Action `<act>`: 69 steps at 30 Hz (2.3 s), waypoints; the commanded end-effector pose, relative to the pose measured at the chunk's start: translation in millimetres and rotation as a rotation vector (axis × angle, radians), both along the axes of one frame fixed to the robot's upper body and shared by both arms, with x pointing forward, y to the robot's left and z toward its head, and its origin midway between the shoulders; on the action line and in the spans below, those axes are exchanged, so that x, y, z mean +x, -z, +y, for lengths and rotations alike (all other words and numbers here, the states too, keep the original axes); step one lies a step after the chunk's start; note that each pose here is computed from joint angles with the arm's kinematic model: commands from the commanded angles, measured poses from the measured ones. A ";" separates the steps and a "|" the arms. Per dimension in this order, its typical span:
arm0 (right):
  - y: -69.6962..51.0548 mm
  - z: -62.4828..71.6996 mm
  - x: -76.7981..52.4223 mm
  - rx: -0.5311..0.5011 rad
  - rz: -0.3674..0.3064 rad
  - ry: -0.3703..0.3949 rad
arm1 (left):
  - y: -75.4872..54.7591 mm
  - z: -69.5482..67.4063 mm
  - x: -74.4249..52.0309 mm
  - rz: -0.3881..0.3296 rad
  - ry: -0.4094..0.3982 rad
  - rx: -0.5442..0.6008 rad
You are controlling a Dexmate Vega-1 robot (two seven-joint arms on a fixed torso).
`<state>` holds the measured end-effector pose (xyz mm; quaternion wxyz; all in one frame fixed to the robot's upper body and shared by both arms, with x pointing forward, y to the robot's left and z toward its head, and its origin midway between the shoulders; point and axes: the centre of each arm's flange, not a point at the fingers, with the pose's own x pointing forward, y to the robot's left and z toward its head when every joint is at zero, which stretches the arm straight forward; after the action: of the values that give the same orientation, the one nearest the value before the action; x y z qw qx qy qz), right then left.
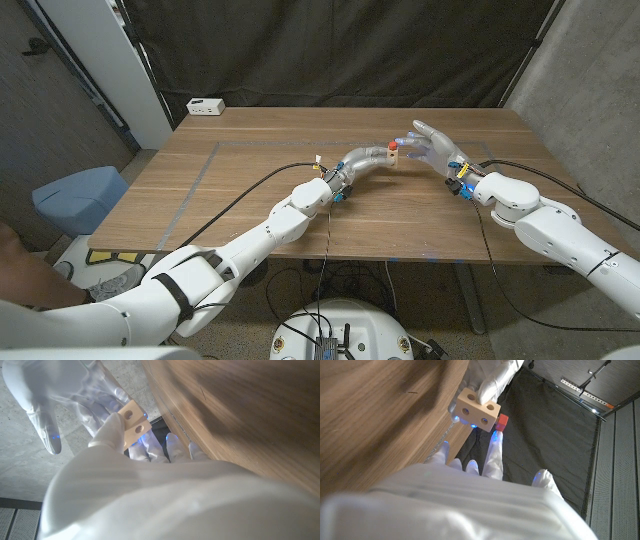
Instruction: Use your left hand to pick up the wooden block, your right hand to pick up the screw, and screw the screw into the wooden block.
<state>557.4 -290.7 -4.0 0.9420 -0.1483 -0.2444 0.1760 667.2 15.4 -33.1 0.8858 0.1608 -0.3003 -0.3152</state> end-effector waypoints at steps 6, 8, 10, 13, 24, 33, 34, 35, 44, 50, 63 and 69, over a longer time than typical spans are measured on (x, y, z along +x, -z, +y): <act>1.4 0.0 -3.4 0.008 0.005 0.011 | -0.4 -0.4 3.1 0.007 0.005 -0.003; 1.4 0.0 -3.5 0.005 0.002 0.011 | -0.4 -0.4 3.5 0.008 0.005 -0.003; 1.3 0.1 -3.4 0.008 0.004 0.012 | -0.5 -0.5 4.0 0.009 0.005 -0.002; 1.0 0.6 -2.9 0.014 0.007 0.009 | -0.7 -0.5 4.7 0.010 0.005 -0.002; 0.8 3.7 1.2 0.018 0.003 -0.036 | -2.3 0.6 8.3 0.014 0.004 0.001; 1.1 5.4 5.7 0.037 0.012 -0.099 | -4.0 1.5 10.9 0.016 0.007 0.004; 0.8 5.5 5.8 0.036 0.012 -0.102 | -4.2 1.5 11.1 0.016 0.008 0.004; 0.7 5.5 5.9 0.036 0.011 -0.101 | -4.4 1.6 11.4 0.015 0.008 0.004; -2.6 2.6 2.5 0.041 0.002 -0.063 | -5.8 2.0 12.2 0.011 0.010 0.006; -4.1 -2.7 -0.7 0.039 -0.008 -0.003 | -6.5 1.8 12.3 0.008 0.010 0.007; -3.2 -7.3 -0.4 0.066 -0.022 0.048 | -8.4 1.6 12.8 0.005 0.010 0.008; -2.3 -4.4 3.5 0.060 -0.019 0.030 | -8.4 1.8 13.1 0.006 0.008 0.008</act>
<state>557.1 -296.0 -0.8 0.9459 -0.1266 -0.2549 0.1557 679.7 17.2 -25.3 0.8847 0.1613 -0.2973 -0.3208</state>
